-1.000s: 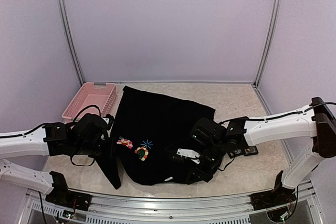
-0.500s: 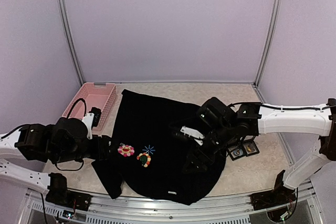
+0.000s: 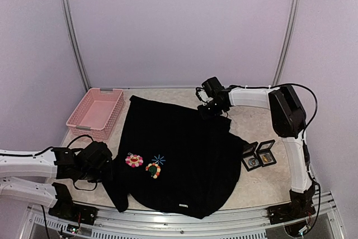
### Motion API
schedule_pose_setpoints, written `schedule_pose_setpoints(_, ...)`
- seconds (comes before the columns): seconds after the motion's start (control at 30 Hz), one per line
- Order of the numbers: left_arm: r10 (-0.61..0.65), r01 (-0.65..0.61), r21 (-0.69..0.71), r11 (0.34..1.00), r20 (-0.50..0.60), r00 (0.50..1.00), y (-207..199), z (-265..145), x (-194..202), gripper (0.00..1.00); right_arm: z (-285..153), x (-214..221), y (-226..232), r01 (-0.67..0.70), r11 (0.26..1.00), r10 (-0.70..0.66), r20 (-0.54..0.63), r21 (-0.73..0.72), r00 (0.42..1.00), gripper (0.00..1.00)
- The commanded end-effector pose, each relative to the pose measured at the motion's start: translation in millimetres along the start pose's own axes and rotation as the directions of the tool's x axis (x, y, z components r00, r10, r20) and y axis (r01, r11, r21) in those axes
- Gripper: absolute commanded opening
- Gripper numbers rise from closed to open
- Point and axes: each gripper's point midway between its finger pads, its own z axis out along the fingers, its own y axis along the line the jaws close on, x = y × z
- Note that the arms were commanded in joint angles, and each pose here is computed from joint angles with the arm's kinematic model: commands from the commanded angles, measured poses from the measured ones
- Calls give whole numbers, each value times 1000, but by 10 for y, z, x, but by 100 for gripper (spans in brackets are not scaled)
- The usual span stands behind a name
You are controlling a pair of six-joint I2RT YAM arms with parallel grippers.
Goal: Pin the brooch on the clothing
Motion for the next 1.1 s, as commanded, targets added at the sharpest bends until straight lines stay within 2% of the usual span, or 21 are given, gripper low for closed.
schedule_pose_setpoints(0.0,-93,96,26,995,-108,990,55,201,305,10,299,140,-196,5,998,1,-98,59,995,18)
schedule_pose_setpoints(0.07,-107,104,-28,994,-160,981,194,275,476,10,411,131,-240,7,997,1,-110,70,994,19)
schedule_pose_setpoints(0.2,-138,122,-84,989,-231,963,381,309,734,9,250,-180,-401,-1,994,8,-60,113,998,24)
schedule_pose_setpoints(0.27,-165,154,-76,985,-188,968,357,271,631,9,92,-242,-606,-22,987,28,-39,156,999,35)
schedule_pose_setpoints(0.33,-197,190,-85,978,-91,976,300,143,343,9,-43,-180,-830,-61,982,69,-38,180,997,50)
schedule_pose_setpoints(0.43,-132,134,-17,991,87,987,-66,-187,-309,12,-138,50,-1075,-119,978,132,-68,168,989,66)
schedule_pose_setpoints(0.5,-47,51,-12,999,217,975,-309,-460,-812,21,-147,222,-1189,-151,975,169,-101,166,981,71)
schedule_pose_setpoints(0.53,1,9,-37,999,261,965,-394,-532,-1032,30,-141,293,-1218,-164,974,183,-114,158,977,73)
schedule_pose_setpoints(0.6,68,-60,-34,998,325,943,-563,-589,-1469,43,-91,402,-1201,-192,976,205,-129,106,970,73)
schedule_pose_setpoints(0.63,115,-116,-17,993,323,939,-652,-490,-1625,46,-55,436,-1158,-208,976,215,-135,64,967,73)
schedule_pose_setpoints(0.7,94,-119,54,991,331,939,-747,-302,-1924,48,18,452,-1087,-234,972,231,-144,-5,962,70)
schedule_pose_setpoints(0.77,79,-110,78,991,321,944,-794,-16,-2175,50,77,466,-1068,-247,969,241,-159,-19,957,62)
schedule_pose_setpoints(0.83,73,-110,102,989,314,947,-917,192,-2462,53,91,431,-1062,-253,967,246,-150,-31,958,39)
schedule_pose_setpoints(0.87,94,-120,87,989,264,960,-926,467,-2471,54,76,379,-1018,-249,967,239,-137,-62,961,25)
schedule_pose_setpoints(0.93,122,-142,72,987,224,967,-1004,751,-2537,54,10,258,-858,-235,958,218,-121,-161,969,5)
schedule_pose_setpoints(0.97,135,-150,67,986,197,971,-1014,936,-2500,54,-32,207,-771,-229,950,207,-123,-210,971,0)
schedule_pose_setpoints(1.07,123,-143,88,986,203,971,-1032,1107,-2547,55,-269,-38,-435,-156,929,138,-77,-334,987,0)
